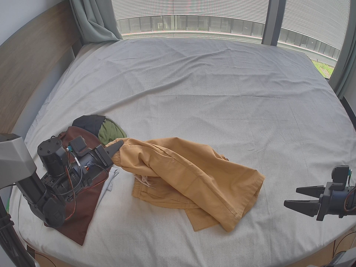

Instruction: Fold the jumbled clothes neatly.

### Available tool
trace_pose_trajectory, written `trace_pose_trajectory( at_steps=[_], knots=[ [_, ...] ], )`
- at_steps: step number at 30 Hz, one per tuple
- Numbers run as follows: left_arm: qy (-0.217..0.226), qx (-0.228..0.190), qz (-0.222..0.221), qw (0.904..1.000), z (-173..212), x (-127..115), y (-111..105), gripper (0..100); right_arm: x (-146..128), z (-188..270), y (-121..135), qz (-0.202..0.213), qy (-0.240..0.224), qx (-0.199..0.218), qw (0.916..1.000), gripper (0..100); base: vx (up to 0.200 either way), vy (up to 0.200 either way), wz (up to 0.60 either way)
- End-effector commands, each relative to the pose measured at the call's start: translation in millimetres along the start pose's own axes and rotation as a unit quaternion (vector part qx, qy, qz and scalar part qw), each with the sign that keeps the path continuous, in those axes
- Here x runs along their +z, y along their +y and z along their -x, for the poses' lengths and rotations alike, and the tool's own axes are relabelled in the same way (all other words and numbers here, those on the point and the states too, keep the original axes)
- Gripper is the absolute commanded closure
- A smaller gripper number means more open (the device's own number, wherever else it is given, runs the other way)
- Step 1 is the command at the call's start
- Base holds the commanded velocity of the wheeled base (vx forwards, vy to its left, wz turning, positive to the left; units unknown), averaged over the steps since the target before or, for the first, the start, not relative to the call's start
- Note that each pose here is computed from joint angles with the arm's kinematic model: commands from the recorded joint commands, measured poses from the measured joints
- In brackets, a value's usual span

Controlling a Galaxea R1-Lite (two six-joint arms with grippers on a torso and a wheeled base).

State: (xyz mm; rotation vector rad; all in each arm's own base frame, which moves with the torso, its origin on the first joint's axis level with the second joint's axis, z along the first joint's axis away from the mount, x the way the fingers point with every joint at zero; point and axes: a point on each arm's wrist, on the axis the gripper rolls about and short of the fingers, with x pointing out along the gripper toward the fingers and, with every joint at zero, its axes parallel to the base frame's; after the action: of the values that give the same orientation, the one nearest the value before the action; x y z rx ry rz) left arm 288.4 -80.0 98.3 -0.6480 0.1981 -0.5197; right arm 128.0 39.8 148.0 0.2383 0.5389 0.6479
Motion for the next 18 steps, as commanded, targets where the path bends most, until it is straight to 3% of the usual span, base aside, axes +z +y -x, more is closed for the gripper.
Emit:
trace_pose_trajectory(
  at_steps=[1, 4, 18],
  knots=[
    [0.000, 0.000, 0.001, 1.0000, -0.2, 0.0, 0.1, 100, -4.4, -16.2, -9.2, -0.032, 0.037, -0.003, 0.9988, 0, 0.000, 0.000, 0.00],
    [0.000, 0.000, 0.000, 1.0000, -0.2, 0.0, 0.1, 100, -9.4, -28.1, -16.1, -0.050, 0.061, 0.001, 0.9969, 0, 0.000, 0.000, 0.00],
    [0.000, -0.001, 0.001, 1.0000, -0.7, -0.4, -0.1, 100, -19.4, -57.9, -31.8, -0.091, 0.094, 0.012, 0.9914, 0, 0.000, 0.000, 0.00]
  ],
)
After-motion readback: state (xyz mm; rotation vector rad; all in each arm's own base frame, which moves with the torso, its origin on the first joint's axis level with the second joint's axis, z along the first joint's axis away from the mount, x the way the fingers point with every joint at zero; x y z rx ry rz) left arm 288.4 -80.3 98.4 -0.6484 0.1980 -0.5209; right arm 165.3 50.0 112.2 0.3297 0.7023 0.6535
